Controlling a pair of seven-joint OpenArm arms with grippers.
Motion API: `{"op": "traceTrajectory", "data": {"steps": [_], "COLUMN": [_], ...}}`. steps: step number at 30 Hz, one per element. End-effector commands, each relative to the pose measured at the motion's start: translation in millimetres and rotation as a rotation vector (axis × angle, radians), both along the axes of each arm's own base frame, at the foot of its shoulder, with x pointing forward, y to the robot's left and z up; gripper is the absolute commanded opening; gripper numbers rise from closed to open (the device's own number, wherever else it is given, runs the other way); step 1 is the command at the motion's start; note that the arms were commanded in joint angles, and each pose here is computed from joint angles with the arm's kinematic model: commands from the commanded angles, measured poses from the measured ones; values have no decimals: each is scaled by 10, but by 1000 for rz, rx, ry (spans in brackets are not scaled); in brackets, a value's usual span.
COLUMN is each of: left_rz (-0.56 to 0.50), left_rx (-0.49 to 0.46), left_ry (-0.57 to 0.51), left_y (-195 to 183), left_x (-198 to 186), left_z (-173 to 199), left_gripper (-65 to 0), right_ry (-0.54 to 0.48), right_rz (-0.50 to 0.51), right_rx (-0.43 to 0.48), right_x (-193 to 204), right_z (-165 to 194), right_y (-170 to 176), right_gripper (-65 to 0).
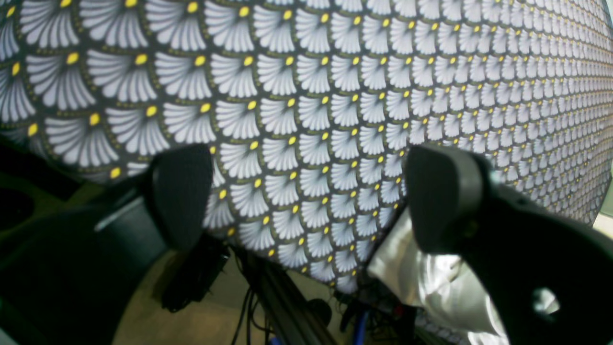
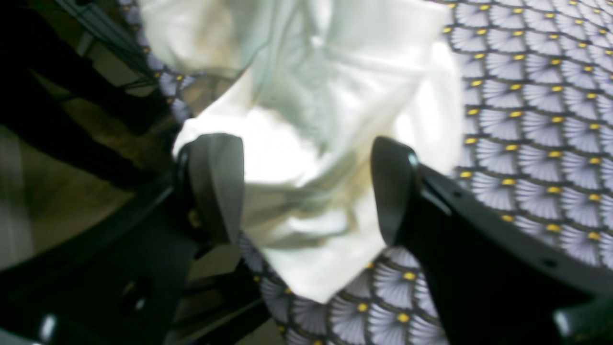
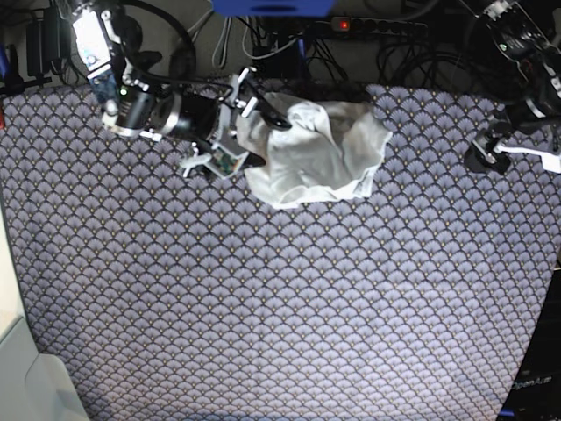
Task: Fold the T-shirt properly
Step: 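Press and adjust the folded bundle with the right gripper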
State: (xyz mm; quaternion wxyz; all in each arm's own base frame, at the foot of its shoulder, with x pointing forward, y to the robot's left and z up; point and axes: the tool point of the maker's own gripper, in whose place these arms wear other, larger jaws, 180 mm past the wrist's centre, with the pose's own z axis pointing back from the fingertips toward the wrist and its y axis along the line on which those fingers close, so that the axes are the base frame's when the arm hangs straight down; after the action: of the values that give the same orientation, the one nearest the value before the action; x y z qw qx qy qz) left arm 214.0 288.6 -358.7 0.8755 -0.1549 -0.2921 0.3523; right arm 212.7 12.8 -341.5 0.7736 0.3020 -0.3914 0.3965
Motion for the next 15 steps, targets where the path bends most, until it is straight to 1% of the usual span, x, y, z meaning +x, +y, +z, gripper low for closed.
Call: {"op": "traceTrajectory", "data": {"steps": [1, 5, 8, 15], "left_rz": [-4, -7, -6, -7], "left_rx": [20, 24, 21, 22], "left_ry": [-29, -27, -24, -23], "left_y": [45, 51, 47, 49], "left_x": [42, 37, 27, 25], "left_z": [100, 108, 101, 102], "left_gripper": [-26, -26, -26, -26], "right_ry": [-16, -3, 5, -28], "right_rz": [12, 50, 87, 266], "right_rx": [41, 39, 45, 109], "right_x": [13, 17, -65, -295], "right_z": [86, 27, 19, 215], "right_y": [64, 165, 266, 828], "right_gripper": [-227, -227, -227, -227]}}
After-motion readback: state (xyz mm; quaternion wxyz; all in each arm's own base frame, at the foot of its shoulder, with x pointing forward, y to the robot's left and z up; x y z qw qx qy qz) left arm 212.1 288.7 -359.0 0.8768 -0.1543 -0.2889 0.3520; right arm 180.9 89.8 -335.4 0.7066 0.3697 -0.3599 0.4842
